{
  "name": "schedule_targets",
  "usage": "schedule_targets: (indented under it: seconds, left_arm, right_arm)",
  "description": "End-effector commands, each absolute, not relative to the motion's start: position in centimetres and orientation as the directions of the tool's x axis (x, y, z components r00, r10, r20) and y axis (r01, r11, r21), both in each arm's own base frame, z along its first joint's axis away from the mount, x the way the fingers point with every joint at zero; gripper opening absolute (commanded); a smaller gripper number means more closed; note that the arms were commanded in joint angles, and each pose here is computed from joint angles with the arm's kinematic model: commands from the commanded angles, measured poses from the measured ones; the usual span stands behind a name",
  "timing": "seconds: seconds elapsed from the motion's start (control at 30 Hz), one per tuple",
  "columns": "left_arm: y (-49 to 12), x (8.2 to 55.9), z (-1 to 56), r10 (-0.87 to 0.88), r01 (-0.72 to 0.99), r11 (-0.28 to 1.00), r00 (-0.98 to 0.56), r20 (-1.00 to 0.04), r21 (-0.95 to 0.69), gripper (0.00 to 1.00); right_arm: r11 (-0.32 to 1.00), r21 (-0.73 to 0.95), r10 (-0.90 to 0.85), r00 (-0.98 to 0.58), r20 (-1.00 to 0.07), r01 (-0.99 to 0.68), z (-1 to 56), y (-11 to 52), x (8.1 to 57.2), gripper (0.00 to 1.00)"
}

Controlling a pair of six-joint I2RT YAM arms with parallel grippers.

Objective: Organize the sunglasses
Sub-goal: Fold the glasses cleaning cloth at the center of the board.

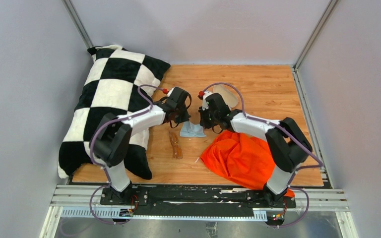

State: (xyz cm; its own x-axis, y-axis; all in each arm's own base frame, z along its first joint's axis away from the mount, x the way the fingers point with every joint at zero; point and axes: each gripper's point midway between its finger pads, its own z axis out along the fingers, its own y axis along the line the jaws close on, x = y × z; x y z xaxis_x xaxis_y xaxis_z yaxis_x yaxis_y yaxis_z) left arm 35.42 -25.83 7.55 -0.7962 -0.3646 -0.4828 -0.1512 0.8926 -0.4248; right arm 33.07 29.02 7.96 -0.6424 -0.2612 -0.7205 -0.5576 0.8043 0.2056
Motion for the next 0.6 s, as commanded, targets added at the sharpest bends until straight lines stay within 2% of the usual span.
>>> schedule_targets:
  seconds: [0.0,0.57]
  left_arm:
    - [-25.6,38.5,6.3,-0.322,-0.139,0.919,-0.806,-0.497,-0.370,0.00]
    - [-25.0,42.6,3.2,-0.286,-0.153,0.941,-0.835,-0.470,-0.302,0.00]
  right_arm:
    - [0.841,0.178,-0.201,-0.600,-0.774,-0.512,9.2,28.9,38.0,0.00]
    - [0.877,0.162,-0.175,-0.614,-0.770,-0.453,6.7,27.4,43.4,0.00]
